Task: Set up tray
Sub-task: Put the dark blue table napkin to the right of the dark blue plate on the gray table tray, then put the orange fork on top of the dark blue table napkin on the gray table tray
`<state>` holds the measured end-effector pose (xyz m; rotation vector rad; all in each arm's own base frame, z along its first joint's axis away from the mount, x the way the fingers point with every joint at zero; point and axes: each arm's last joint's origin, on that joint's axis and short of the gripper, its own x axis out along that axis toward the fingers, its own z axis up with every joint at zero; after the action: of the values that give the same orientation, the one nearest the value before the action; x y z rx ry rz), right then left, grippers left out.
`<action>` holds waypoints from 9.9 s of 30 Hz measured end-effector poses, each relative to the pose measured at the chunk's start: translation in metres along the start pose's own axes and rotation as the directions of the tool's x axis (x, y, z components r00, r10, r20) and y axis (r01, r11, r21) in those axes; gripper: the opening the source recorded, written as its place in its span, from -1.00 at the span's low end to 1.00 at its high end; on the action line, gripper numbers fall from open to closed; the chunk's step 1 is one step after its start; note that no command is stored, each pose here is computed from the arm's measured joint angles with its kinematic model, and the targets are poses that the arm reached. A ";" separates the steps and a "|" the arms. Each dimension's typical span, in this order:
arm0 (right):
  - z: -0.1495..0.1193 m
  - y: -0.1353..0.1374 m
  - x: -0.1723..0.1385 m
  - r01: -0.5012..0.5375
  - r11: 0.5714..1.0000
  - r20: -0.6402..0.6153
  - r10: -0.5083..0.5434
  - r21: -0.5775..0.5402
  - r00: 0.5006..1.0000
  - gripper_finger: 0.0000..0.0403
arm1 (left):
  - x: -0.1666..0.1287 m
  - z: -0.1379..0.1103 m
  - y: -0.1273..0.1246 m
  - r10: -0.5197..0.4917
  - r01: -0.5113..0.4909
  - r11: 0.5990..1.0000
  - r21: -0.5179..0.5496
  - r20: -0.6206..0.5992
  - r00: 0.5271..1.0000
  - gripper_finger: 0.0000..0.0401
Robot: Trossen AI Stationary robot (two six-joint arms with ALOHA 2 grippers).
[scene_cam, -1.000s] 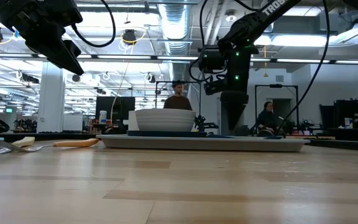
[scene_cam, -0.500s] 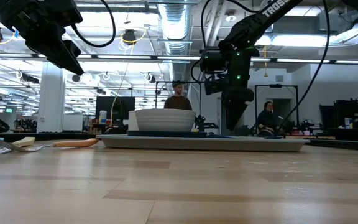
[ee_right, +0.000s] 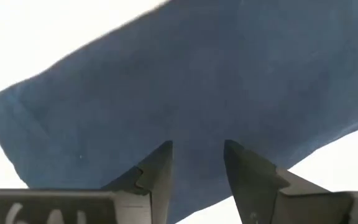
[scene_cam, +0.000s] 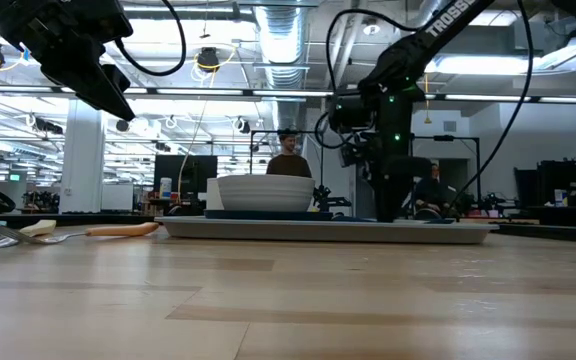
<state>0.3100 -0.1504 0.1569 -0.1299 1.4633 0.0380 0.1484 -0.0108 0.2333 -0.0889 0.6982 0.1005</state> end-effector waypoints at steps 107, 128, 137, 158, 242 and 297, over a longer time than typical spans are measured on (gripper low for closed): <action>-0.019 0.077 -0.118 -0.141 0.872 0.625 -0.216 0.470 0.751 0.14 | 0.031 -0.015 -0.025 0.185 -0.257 0.933 -0.252 -0.278 0.943 -0.57; -0.001 0.116 -0.124 -0.145 0.939 0.711 -0.128 0.311 0.692 0.14 | 0.071 -0.019 -0.018 0.286 -0.412 0.851 -0.326 -0.371 0.884 -0.18; 0.001 0.132 -0.124 -0.151 0.954 0.713 -0.082 0.258 0.696 0.14 | 0.093 -0.032 -0.016 0.356 -0.517 0.803 -0.296 -0.458 0.815 -0.13; 0.002 0.140 -0.125 -0.167 0.956 0.716 -0.061 0.243 0.695 0.14 | 0.109 -0.032 -0.013 0.302 -0.489 0.797 -0.356 -0.465 0.832 -0.13; -0.001 0.141 -0.121 -0.156 0.958 0.680 -0.051 0.239 0.731 0.14 | 0.120 -0.043 -0.034 0.260 -0.481 0.750 -0.454 -0.467 0.845 -0.37; 0.006 0.141 -0.129 -0.249 0.927 0.757 -0.055 0.282 0.651 0.14 | 0.089 0.065 -0.084 0.426 -0.311 0.805 0.506 -0.127 0.896 -0.71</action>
<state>0.2875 -0.0030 0.2767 0.2585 0.5967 -0.0860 0.2679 -0.0813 0.2292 0.5250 0.9566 0.2976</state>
